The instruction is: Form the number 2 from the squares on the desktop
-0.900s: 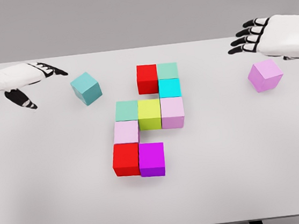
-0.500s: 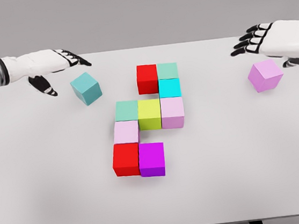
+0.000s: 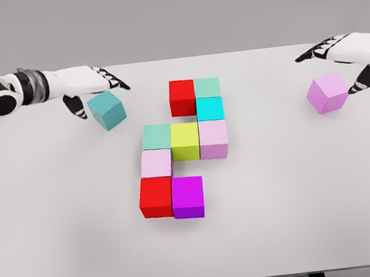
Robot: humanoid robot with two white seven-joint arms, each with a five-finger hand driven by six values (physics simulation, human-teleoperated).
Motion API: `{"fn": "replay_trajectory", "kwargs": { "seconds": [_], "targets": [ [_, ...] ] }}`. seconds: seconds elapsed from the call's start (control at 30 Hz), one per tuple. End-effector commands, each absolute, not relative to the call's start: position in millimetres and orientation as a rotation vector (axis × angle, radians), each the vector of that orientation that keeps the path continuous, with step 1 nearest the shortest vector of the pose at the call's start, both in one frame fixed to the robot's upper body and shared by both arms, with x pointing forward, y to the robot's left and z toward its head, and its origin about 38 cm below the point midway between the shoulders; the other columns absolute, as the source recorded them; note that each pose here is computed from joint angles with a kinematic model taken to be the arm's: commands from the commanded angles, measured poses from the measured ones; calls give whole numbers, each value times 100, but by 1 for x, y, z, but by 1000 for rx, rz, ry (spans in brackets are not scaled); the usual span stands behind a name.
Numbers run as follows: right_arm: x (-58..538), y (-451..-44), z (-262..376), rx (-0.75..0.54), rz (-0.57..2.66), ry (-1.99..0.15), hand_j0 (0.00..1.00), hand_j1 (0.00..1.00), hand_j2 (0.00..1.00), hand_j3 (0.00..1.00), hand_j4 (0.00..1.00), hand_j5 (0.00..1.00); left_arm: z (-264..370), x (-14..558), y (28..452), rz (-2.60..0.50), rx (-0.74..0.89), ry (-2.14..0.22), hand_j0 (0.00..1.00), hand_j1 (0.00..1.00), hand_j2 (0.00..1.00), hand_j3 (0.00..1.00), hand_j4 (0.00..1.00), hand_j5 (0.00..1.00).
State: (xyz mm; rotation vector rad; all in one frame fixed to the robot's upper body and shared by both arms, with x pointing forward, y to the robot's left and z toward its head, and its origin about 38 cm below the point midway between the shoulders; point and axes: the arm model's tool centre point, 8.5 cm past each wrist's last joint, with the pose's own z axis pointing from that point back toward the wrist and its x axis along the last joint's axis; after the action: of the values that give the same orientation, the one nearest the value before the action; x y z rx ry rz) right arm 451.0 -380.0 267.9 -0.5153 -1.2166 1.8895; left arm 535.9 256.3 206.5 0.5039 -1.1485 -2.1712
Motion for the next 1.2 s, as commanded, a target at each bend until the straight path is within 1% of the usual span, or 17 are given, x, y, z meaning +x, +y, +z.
{"fn": "replay_trajectory", "kwargs": {
  "seconds": [0.0, 0.2, 0.47, 0.7, 0.77, 0.83, 0.87, 0.93, 1.17],
  "targets": [
    [453, -377, 254, -485, 1879, -1189, 100, 100, 100, 100, 100, 100, 203, 538, 257, -2174, 513, -1126, 100, 100, 100, 100, 100, 100],
    [456, -385, 230, -443, 1858, -1128, 100, 100, 100, 100, 100, 100, 194, 541, 239, -2211, 520, -1107, 100, 100, 100, 100, 100, 100],
    [471, -395, 223, -451, 1790, -1111, 100, 100, 100, 100, 100, 100, 182, 545, 242, -2217, 595, -1099, 99, 99, 99, 99, 99, 99],
    [477, -396, 207, -427, 1769, -1078, 100, 100, 100, 100, 100, 100, 172, 543, 240, -2232, 594, -1103, 99, 99, 99, 99, 99, 99],
    [480, -396, 206, -426, 1761, -1074, 100, 100, 100, 100, 100, 100, 165, 541, 240, -2246, 582, -1081, 90, 90, 90, 90, 90, 90],
    [482, -396, 200, -428, 1763, -1055, 100, 100, 100, 100, 100, 100, 163, 540, 241, -2244, 580, -1081, 85, 85, 85, 85, 85, 85],
    [484, -397, 199, -429, 1756, -1053, 100, 100, 100, 100, 100, 100, 161, 540, 243, -2239, 578, -1075, 81, 81, 81, 81, 81, 81],
    [488, -397, 198, -429, 1741, -1052, 100, 100, 100, 100, 100, 100, 159, 541, 248, -2230, 576, -1063, 63, 63, 63, 63, 63, 63],
    [495, -399, 192, -454, 1747, -1012, 100, 100, 100, 100, 100, 100, 162, 542, 250, -2219, 579, -1071, 49, 49, 49, 49, 49, 49]
  ]
}}
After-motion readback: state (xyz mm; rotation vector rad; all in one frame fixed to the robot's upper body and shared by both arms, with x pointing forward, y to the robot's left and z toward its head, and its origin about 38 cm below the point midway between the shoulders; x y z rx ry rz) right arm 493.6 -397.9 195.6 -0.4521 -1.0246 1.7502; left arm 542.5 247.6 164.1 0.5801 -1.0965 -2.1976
